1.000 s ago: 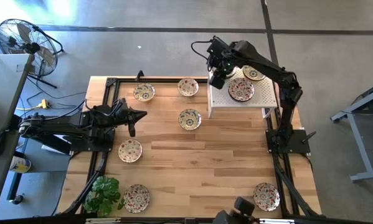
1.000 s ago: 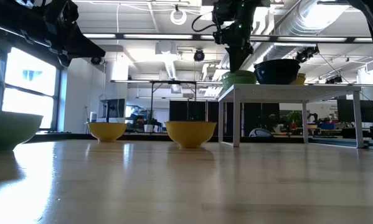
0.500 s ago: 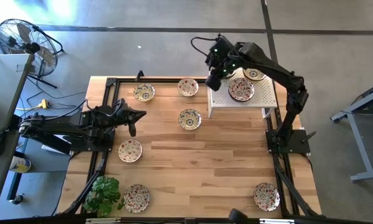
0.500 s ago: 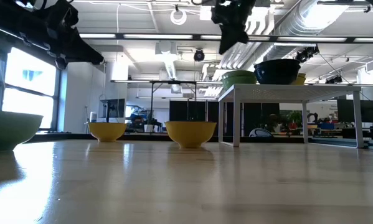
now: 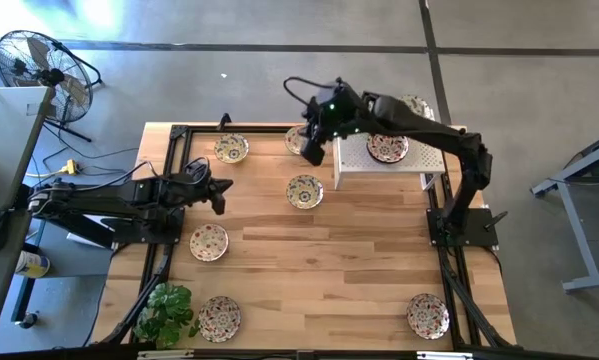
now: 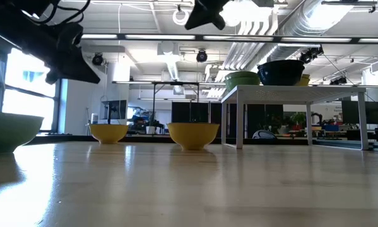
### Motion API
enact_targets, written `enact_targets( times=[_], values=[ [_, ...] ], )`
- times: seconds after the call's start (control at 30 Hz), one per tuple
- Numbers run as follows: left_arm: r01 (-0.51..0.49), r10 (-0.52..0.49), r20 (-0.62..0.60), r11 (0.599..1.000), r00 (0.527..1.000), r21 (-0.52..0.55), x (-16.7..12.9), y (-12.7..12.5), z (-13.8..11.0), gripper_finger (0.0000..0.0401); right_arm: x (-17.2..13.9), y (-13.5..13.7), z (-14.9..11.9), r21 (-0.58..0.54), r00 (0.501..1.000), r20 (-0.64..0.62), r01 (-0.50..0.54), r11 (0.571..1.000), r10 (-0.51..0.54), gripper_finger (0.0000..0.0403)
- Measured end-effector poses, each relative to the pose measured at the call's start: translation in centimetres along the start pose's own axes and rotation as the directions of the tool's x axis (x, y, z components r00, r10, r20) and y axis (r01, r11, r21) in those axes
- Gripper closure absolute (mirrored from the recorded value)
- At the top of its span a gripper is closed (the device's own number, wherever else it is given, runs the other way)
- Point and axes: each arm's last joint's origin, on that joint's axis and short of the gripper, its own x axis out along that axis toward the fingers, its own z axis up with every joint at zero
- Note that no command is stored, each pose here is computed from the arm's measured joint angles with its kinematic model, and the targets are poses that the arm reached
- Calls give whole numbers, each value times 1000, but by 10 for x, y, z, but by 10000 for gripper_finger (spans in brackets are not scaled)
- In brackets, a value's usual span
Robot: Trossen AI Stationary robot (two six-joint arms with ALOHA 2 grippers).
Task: Pick & Place Mini bowls
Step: Stack the yellow patterned bowl on top of the yellow patterned bowl on the shelf
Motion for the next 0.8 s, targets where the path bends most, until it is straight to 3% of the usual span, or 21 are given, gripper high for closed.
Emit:
enact_targets(
  times=[0.17, 0.3, 0.63, 0.8],
  values=[
    [-25, 23, -20, 997, 1000, -69, 4, 0, -2, 400, 23, 12, -25, 3, 992, 92, -91, 996, 91, 401],
    [-65, 59, -46, 984, 997, -167, 5, 0, 4, 400, 21, 18, -49, 28, 973, 168, -164, 986, 157, 401],
    [-82, 34, -177, 959, 984, -270, 29, -1, 31, 400, -36, 23, -104, 62, 967, 216, -149, 987, 132, 402],
    [-193, 100, -255, 907, 962, -374, 49, 5, 46, 400, -65, 22, -121, 84, 961, 265, -108, 991, 83, 401]
  ],
)
